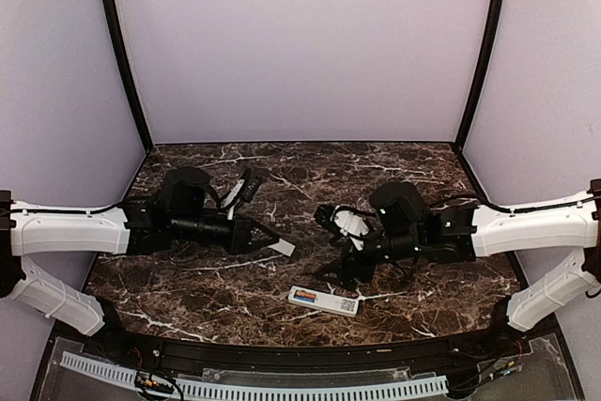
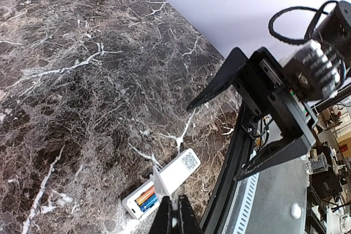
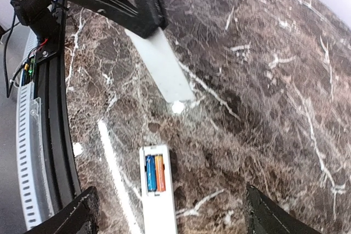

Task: Load the batteries into the remote control
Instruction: Pass from the left arm to the right

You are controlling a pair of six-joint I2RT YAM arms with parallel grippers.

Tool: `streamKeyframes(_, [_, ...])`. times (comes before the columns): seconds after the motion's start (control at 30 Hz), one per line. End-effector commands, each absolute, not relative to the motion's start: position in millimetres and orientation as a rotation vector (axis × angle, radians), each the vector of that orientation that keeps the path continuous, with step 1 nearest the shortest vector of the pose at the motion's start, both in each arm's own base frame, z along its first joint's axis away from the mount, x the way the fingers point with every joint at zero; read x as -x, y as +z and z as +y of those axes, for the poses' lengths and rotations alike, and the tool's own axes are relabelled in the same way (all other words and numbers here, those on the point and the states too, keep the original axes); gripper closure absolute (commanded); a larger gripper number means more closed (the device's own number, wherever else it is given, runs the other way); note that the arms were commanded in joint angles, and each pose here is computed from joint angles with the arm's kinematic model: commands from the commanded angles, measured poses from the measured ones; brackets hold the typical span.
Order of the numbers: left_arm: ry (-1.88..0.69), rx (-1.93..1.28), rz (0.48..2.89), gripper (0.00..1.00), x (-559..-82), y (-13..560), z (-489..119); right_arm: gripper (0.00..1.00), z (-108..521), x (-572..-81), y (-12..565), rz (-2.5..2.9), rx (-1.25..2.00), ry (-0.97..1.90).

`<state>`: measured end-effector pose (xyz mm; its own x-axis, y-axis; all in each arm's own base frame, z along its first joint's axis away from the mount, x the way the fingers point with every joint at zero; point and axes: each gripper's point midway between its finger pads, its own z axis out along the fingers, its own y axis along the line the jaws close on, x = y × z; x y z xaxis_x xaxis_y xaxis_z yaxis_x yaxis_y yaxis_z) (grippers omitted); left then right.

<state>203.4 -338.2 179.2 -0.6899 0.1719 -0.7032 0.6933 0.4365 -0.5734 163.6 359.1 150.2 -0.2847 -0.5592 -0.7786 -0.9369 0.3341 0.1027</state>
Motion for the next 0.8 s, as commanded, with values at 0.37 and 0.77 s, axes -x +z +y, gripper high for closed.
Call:
streamKeyframes(0.37, [-1.389,-0.674,1.986,1.0,-202,222,-342,0.16,449,-207,202,1.344,1.262,0.599])
streamKeyframes(0.77, [-1.396,-0.66,1.963,1.0,-201,227,-340,0.6,443,-196,185,1.404,1.29,0.546])
